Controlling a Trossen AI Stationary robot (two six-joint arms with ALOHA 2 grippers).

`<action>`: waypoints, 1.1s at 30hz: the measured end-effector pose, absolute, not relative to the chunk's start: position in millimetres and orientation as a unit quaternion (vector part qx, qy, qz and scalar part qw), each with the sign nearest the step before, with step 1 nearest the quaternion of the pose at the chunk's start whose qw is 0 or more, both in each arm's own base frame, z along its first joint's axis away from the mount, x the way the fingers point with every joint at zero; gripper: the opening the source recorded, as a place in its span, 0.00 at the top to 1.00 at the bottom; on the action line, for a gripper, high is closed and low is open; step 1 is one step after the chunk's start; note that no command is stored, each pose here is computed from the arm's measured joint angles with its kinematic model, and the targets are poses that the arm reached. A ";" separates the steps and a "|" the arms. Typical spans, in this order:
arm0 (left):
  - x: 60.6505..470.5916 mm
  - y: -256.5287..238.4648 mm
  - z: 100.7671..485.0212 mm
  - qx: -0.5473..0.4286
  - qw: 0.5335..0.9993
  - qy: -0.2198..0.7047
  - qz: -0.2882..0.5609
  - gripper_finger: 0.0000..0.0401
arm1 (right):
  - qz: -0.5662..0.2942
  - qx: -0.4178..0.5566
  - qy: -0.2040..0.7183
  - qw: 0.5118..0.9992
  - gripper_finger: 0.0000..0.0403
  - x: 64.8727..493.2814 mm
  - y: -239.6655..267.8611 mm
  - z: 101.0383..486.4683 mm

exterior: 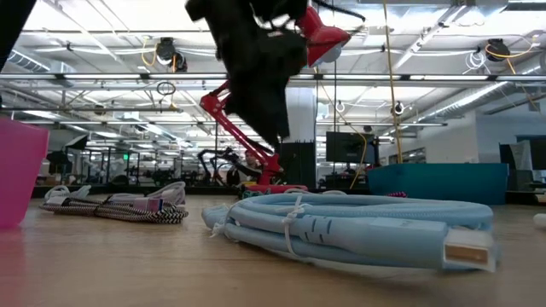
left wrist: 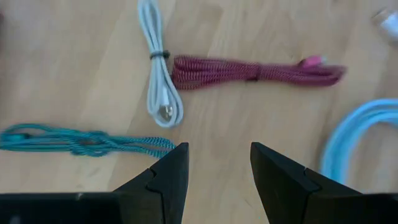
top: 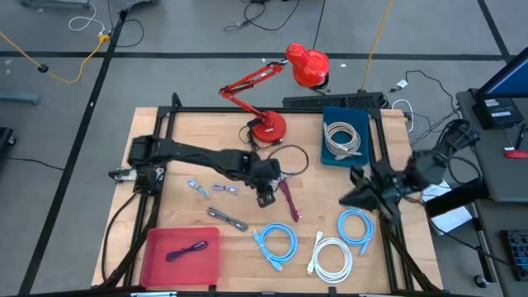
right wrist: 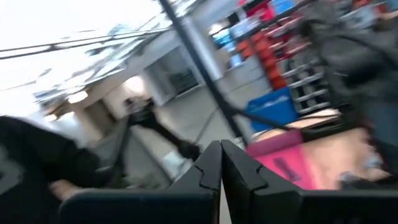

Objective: Sort cables
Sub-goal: Put the white charger cable into the pink bin

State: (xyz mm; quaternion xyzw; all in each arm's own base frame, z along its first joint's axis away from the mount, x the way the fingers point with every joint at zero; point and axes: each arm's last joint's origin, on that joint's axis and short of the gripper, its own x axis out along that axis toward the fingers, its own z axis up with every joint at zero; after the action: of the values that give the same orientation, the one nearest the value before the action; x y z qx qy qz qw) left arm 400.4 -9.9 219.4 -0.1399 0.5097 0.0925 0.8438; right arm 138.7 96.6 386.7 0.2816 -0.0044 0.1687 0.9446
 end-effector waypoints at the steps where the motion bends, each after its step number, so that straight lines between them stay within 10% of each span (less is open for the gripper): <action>1: 403.7 -10.3 214.4 -0.138 0.845 0.508 0.091 0.56 | 0.183 0.279 -0.001 0.943 1.00 135.9 101.0 386.7; 12: 449.3 1.7 238.3 -0.103 0.878 0.436 0.167 0.56 | 0.131 0.177 -0.003 0.975 1.00 125.2 136.9 393.7; 23: 468.2 45.1 181.7 -0.163 0.801 0.549 0.175 0.56 | 0.125 0.066 -0.050 0.989 0.99 122.0 156.1 432.5; 33: 475.3 46.4 180.7 -0.154 0.820 0.522 0.179 0.56 | 0.134 0.061 -0.040 0.988 0.80 122.2 163.5 427.3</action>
State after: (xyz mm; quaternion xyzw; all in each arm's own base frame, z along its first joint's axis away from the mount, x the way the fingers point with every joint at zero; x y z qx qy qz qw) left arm 475.3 46.4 180.7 -0.1543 0.5216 0.1793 0.8197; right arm 122.2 163.5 427.3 0.0614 -0.0405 0.1340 0.9882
